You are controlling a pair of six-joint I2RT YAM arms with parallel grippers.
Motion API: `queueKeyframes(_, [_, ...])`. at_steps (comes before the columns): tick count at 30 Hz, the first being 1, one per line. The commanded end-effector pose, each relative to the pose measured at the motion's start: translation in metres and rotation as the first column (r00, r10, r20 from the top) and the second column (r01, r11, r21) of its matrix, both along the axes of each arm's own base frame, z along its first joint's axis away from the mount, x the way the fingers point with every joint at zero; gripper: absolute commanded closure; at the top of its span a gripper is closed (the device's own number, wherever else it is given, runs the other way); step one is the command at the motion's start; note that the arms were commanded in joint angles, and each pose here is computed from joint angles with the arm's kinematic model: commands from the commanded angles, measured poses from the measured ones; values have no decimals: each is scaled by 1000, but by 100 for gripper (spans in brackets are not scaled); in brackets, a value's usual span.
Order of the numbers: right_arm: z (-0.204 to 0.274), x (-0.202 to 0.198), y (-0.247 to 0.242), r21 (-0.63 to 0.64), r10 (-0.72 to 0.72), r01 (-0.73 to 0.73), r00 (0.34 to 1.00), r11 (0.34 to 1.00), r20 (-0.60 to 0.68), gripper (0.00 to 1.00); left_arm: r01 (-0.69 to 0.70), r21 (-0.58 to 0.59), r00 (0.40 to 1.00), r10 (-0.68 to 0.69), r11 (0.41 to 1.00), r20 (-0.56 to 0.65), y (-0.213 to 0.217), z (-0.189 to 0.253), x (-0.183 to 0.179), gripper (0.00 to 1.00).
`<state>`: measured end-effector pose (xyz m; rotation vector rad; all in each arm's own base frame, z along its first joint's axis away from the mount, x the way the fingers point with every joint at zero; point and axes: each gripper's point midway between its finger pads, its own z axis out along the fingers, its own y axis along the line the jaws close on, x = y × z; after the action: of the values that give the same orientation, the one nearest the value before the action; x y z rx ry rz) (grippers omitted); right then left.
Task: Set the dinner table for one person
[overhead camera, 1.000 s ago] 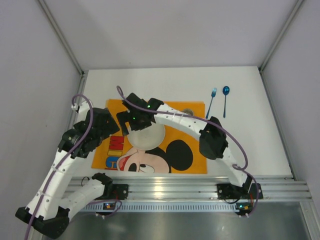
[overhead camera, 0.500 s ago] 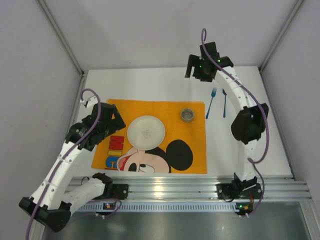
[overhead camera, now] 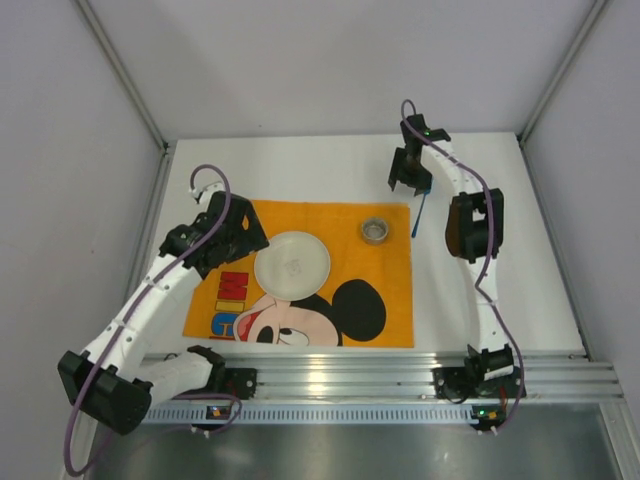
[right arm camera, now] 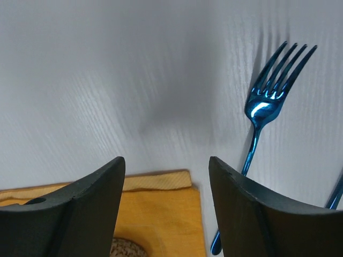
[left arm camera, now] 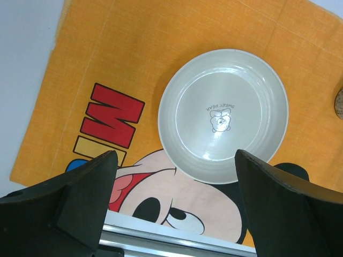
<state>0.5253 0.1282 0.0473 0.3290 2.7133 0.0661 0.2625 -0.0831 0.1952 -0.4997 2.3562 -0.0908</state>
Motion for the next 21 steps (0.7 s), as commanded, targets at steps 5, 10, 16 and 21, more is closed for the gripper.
queueKeyframes(5, [33, 15, -38, -21, -102, 104, 991, 994, 85, 36, 17, -16, 999, -17, 1000, 52, -9, 10, 20, 4])
queueKeyframes(10, [35, 10, -56, -57, -146, 152, 986, 987, 84, 35, 39, -11, 998, -38, 999, 47, -15, 8, 31, 4])
queueKeyframes(16, [17, 5, -65, -62, -176, 178, 984, 982, 42, 41, 61, 0, 998, -61, 998, 28, -20, 3, 37, 4])
queueKeyframes(21, [-2, -3, -66, -76, -181, 180, 983, 981, -6, 67, 64, 9, 997, -65, 998, 30, -19, 3, 37, 4])
